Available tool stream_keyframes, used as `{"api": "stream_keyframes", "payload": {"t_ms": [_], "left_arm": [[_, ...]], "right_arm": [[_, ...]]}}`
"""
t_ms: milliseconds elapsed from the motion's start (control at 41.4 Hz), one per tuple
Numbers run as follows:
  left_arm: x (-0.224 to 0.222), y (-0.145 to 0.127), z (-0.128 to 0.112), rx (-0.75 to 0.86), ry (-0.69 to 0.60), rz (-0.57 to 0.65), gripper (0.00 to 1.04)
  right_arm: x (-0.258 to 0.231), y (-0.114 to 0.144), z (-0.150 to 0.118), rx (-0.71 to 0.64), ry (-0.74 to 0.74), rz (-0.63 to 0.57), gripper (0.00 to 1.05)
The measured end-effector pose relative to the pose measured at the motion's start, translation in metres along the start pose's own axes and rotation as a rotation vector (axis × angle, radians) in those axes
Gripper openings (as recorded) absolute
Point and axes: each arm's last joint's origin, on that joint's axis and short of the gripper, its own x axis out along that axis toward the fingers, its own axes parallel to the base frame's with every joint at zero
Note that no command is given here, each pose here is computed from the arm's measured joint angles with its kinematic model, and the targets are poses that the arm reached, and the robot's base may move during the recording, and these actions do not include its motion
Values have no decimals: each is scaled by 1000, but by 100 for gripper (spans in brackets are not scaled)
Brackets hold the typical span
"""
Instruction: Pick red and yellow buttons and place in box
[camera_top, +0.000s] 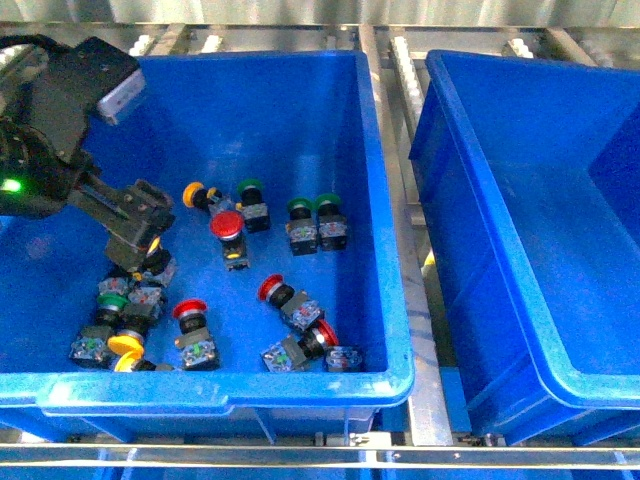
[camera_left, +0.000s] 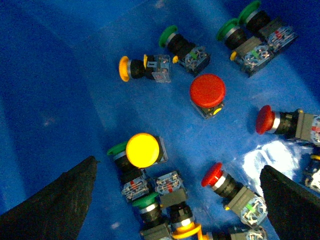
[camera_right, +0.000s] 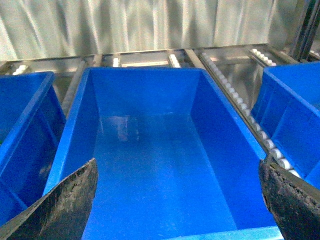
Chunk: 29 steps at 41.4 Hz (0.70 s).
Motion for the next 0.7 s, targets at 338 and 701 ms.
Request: {"api": "stream_keyframes", "payload": {"t_ms": [338,701], "left_arm": [[75,-10,12,3,50,-79,97],[127,-15,21,5,74,-125,97]], "right_arm": [[0,0,0,0,0,0,98],[0,0,0,0,0,0,98]]}}
